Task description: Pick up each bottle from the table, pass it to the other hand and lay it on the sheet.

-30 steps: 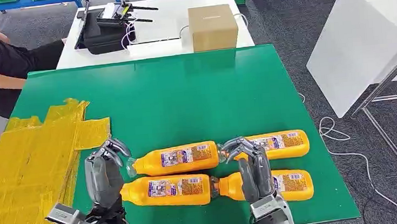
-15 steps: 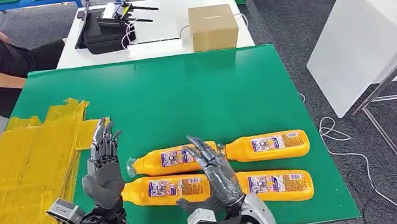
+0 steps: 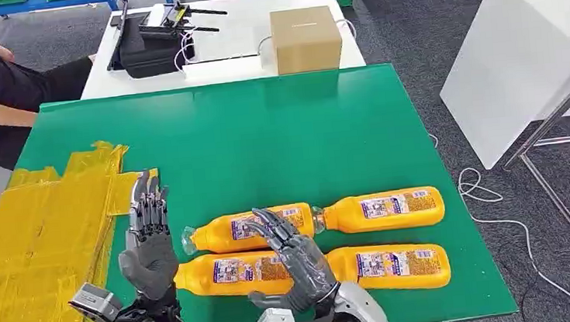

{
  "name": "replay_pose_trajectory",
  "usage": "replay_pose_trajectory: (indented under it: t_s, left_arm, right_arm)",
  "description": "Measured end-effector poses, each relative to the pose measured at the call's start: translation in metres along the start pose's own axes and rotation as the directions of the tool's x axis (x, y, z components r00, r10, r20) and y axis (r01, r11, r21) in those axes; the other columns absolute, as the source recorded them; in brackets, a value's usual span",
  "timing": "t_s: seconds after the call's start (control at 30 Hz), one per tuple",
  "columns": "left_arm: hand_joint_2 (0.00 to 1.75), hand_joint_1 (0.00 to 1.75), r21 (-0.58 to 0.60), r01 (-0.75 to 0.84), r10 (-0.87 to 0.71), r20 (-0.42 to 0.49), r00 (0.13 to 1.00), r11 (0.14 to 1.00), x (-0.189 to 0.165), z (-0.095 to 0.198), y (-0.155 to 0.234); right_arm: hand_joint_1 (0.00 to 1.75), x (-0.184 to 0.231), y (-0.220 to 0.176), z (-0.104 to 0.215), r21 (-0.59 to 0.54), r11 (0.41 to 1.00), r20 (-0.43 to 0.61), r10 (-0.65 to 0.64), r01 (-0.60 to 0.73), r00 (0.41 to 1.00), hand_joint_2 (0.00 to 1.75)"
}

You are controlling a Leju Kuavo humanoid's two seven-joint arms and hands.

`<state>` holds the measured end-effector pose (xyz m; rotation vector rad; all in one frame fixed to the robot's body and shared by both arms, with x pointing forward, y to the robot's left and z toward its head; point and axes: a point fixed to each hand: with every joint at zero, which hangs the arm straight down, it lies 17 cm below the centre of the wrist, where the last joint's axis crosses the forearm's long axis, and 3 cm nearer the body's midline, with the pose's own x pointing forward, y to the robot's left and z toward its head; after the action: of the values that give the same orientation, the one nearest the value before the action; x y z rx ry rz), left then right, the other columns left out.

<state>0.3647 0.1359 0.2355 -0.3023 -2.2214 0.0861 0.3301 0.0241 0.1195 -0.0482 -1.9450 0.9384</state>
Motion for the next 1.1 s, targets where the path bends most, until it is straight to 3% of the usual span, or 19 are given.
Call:
replay_pose_trajectory:
  t_s: [0.43, 0.73, 1.1]
  left_arm:
    - [0.00, 0.00, 0.026, -0.033, 0.033, -0.020, 0.999, 0.999, -0.006, 0.004, 0.015]
    - [0.00, 0.00, 0.026, -0.104, 0.104, -0.027, 0.994, 0.994, -0.009, 0.005, 0.017]
    - [0.00, 0.00, 0.042, -0.155, 0.156, -0.029, 0.987, 0.987, -0.011, 0.005, 0.023]
  right_arm:
    - [0.00, -0.029, 0.052, 0.027, 0.221, 0.967, -0.109, 0.153, -0.126, 0.982, 1.75]
    - [0.00, -0.050, 0.077, 0.046, 0.349, 0.930, -0.152, 0.181, -0.118, 0.972, 1.75]
    - [0.00, -0.085, 0.076, 0.039, 0.431, 0.877, -0.185, 0.315, -0.212, 0.931, 1.75]
